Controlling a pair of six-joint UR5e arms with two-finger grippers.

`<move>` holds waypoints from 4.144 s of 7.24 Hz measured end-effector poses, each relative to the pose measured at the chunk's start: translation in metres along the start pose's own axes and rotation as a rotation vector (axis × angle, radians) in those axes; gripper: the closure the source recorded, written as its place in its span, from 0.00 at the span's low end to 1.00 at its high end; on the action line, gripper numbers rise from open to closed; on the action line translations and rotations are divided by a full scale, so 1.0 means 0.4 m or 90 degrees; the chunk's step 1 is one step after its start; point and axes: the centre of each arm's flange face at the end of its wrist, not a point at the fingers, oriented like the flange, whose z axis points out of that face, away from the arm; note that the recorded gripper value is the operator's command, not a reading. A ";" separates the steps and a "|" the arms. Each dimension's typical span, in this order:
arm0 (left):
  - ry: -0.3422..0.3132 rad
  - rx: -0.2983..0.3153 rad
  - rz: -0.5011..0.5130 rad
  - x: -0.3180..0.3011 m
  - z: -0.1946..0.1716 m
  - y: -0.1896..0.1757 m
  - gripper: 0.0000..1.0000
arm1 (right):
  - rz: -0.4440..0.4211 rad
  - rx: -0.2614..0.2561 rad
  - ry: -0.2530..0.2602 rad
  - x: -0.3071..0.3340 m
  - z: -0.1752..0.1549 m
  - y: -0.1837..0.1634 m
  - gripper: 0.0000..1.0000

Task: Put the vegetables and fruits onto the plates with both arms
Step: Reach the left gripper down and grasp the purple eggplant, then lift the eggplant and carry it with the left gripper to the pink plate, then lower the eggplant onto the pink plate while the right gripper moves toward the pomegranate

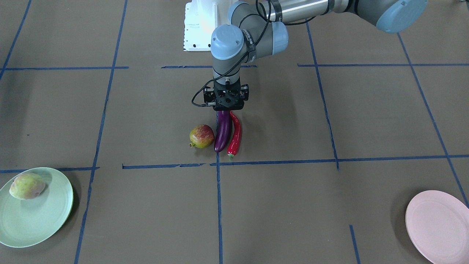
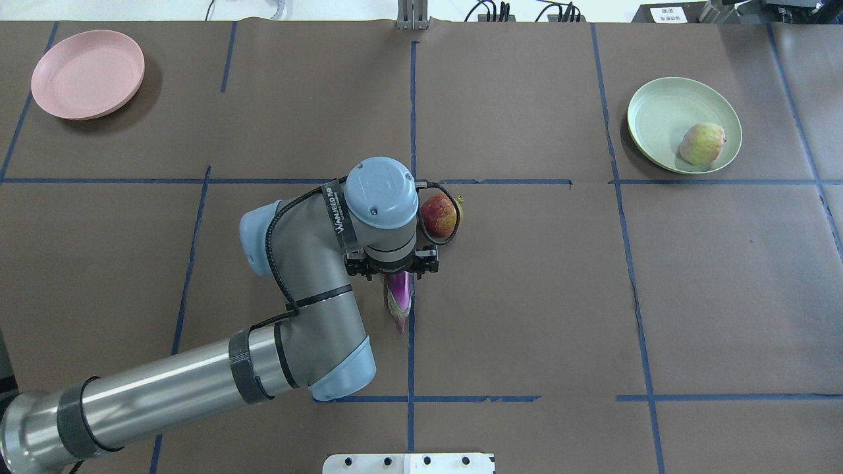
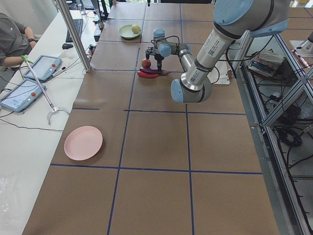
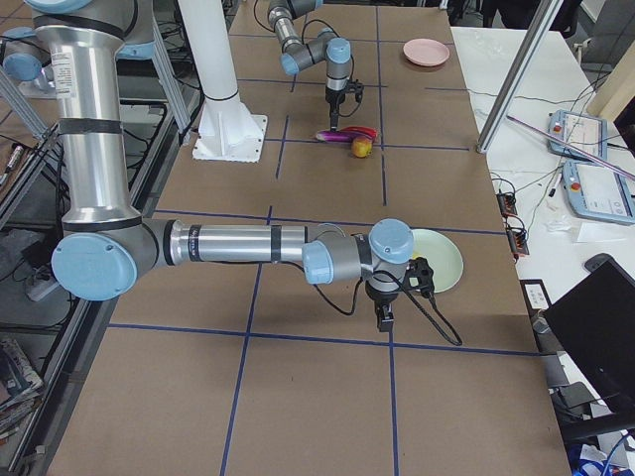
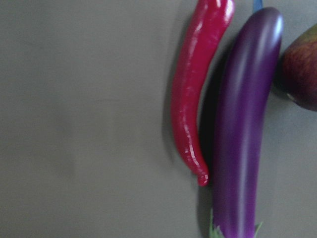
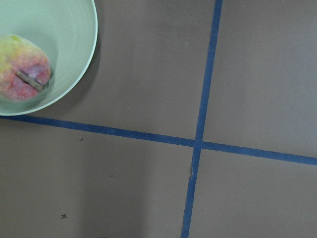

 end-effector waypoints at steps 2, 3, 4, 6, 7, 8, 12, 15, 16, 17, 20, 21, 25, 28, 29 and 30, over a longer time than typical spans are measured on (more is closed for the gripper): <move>-0.011 0.002 0.002 0.006 0.023 0.006 0.78 | 0.001 -0.001 -0.001 0.001 0.001 0.001 0.00; -0.012 0.002 0.003 0.005 0.025 0.006 0.93 | 0.001 -0.001 -0.001 0.001 0.000 0.002 0.00; -0.011 0.004 0.002 0.004 0.020 0.003 0.95 | 0.000 0.000 -0.001 0.000 0.000 0.001 0.00; 0.014 0.029 -0.009 -0.024 -0.062 -0.048 0.95 | -0.002 0.001 -0.001 -0.004 -0.002 -0.002 0.00; 0.028 0.051 -0.026 -0.085 -0.121 -0.106 0.94 | -0.002 0.001 -0.001 -0.007 -0.002 -0.003 0.00; 0.038 0.070 -0.055 -0.173 -0.188 -0.193 0.94 | 0.000 0.002 -0.001 -0.009 -0.003 -0.005 0.00; -0.053 0.091 -0.086 -0.731 -0.312 -0.718 0.94 | -0.001 0.004 -0.003 -0.020 -0.002 -0.012 0.00; -0.117 0.085 -0.005 -1.275 -0.164 -0.964 0.53 | -0.006 0.004 -0.002 -0.027 0.000 -0.016 0.00; -0.125 0.085 0.018 -1.391 -0.117 -0.975 0.01 | -0.007 0.004 -0.002 -0.029 0.000 -0.018 0.00; -0.132 0.082 0.051 -1.461 -0.103 -0.977 0.00 | -0.008 0.005 -0.002 -0.031 0.000 -0.020 0.00; -0.122 0.072 0.176 -1.604 -0.168 -0.984 0.00 | -0.016 0.004 -0.011 -0.054 0.004 -0.025 0.00; -0.099 0.065 0.186 -1.619 -0.175 -0.977 0.00 | -0.031 0.002 -0.019 -0.110 0.012 -0.042 0.00; -0.066 0.070 0.189 -1.605 -0.197 -0.968 0.00 | -0.014 -0.015 -0.066 -0.664 0.075 -0.194 0.00; 0.000 0.082 0.131 -1.523 -0.225 -0.938 0.00 | 0.043 -0.005 -0.071 -1.142 0.140 -0.248 0.00; 0.037 0.079 0.101 -1.491 -0.240 -0.922 0.00 | 0.065 -0.001 -0.068 -1.269 0.164 -0.261 0.00; 0.062 0.081 0.079 -1.451 -0.255 -0.904 0.00 | 0.080 0.001 -0.064 -1.376 0.187 -0.274 0.00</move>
